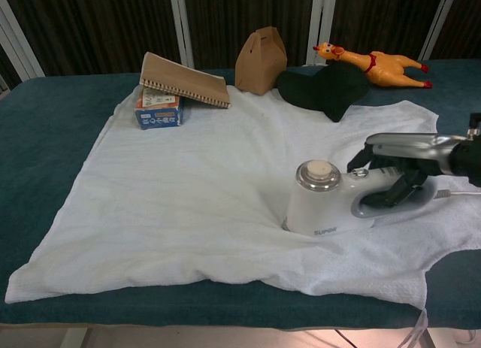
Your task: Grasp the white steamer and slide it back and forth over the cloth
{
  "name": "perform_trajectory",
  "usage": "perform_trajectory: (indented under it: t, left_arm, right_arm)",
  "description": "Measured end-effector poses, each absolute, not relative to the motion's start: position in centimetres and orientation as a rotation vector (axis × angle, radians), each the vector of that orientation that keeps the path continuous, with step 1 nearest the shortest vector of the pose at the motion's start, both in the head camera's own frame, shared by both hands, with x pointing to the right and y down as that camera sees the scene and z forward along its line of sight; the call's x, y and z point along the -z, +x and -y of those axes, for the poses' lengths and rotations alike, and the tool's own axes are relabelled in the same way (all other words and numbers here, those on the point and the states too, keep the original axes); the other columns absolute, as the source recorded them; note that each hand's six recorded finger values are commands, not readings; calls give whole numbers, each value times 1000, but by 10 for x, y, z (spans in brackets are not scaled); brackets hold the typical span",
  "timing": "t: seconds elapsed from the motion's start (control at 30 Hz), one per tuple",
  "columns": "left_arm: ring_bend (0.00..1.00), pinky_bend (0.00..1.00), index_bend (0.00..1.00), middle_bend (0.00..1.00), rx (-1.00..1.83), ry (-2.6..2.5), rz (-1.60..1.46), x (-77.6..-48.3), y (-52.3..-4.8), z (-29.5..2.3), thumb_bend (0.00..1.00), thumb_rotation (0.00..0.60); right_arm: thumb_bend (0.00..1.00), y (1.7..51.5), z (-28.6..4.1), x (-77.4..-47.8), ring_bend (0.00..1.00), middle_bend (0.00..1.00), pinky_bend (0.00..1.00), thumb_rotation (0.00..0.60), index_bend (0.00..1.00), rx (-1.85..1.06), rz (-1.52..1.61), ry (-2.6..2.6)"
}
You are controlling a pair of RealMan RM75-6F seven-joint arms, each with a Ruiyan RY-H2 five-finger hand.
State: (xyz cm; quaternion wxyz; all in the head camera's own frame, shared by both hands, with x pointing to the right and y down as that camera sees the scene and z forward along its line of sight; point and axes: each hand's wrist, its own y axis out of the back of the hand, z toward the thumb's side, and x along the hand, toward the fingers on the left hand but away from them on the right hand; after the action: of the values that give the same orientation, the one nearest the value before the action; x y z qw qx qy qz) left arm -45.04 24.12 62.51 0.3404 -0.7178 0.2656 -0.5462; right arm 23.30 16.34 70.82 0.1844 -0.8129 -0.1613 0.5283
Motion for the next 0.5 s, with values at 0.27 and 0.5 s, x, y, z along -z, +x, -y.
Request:
perform_trajectory:
  t: [0.27, 0.5]
  left_arm:
    - [17, 110, 54, 77, 1411, -1862, -700, -620, -452, -249, 22, 600]
    - [17, 109, 54, 77, 1404, -1861, -692, -619, -451, -246, 22, 600]
  right_arm:
    - [826, 258, -144, -691, 1000, 1000, 1000, 600, 1000, -1451, 601, -2182]
    - [826, 327, -127, -687, 1000, 1000, 1000, 600, 1000, -1544, 792, -2066]
